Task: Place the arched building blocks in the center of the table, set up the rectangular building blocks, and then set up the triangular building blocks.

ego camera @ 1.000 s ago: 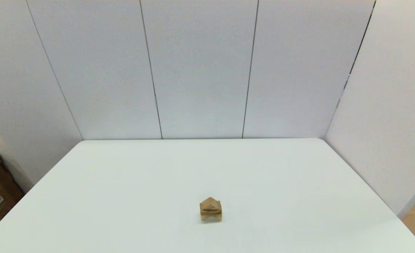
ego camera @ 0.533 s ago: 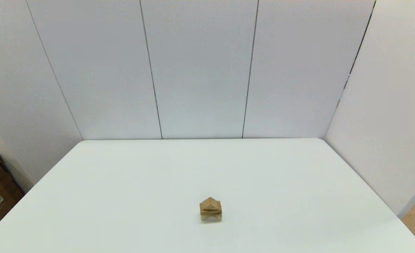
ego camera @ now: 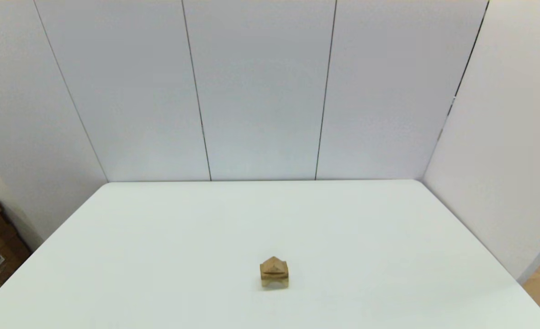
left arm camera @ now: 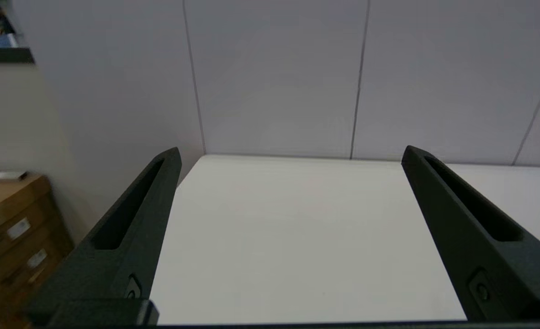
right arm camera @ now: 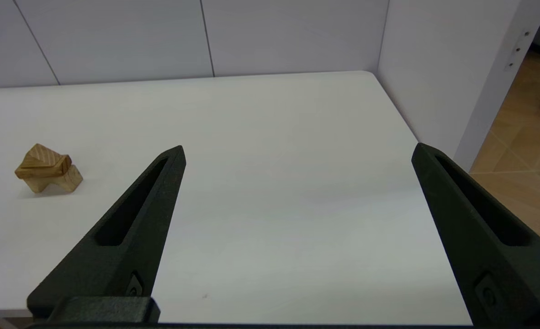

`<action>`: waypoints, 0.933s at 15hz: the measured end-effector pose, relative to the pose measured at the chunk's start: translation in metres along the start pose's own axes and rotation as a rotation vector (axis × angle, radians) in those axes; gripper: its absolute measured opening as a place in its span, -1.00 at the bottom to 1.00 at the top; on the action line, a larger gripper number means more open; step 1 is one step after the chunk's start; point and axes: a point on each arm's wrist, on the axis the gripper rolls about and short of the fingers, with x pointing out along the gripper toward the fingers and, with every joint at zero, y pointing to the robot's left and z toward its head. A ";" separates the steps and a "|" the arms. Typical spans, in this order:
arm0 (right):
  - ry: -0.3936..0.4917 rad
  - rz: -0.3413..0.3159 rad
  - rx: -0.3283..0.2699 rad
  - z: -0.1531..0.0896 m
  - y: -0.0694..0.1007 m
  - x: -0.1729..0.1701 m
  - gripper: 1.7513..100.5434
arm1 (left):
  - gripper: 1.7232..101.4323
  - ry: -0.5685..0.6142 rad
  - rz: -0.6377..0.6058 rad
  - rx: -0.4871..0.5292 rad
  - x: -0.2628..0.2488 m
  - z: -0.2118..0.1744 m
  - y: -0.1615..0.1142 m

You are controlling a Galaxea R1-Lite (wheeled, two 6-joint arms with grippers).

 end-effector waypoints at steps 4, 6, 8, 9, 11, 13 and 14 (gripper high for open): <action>0.000 0.000 0.000 0.000 0.000 0.000 0.95 | 0.93 -0.016 -0.006 0.012 -0.011 -0.027 0.000; 0.000 0.000 0.000 0.000 0.000 0.000 0.95 | 0.93 -0.013 -0.007 0.027 -0.016 -0.037 0.001; 0.000 0.000 0.000 0.000 0.000 0.000 0.95 | 0.93 -0.023 -0.003 0.025 -0.018 -0.040 0.001; 0.000 0.000 0.000 0.000 0.000 0.000 0.95 | 0.93 -0.015 -0.003 0.027 -0.019 -0.042 0.001; 0.000 0.000 0.000 0.000 0.000 0.000 0.95 | 0.93 0.028 -0.004 0.035 -0.019 -0.047 0.001; 0.000 0.000 0.000 0.000 0.000 0.000 0.95 | 0.93 0.032 -0.010 0.042 -0.019 -0.048 0.001; 0.000 0.000 0.000 0.000 0.000 0.000 0.95 | 0.93 0.032 -0.018 0.045 -0.019 -0.048 0.001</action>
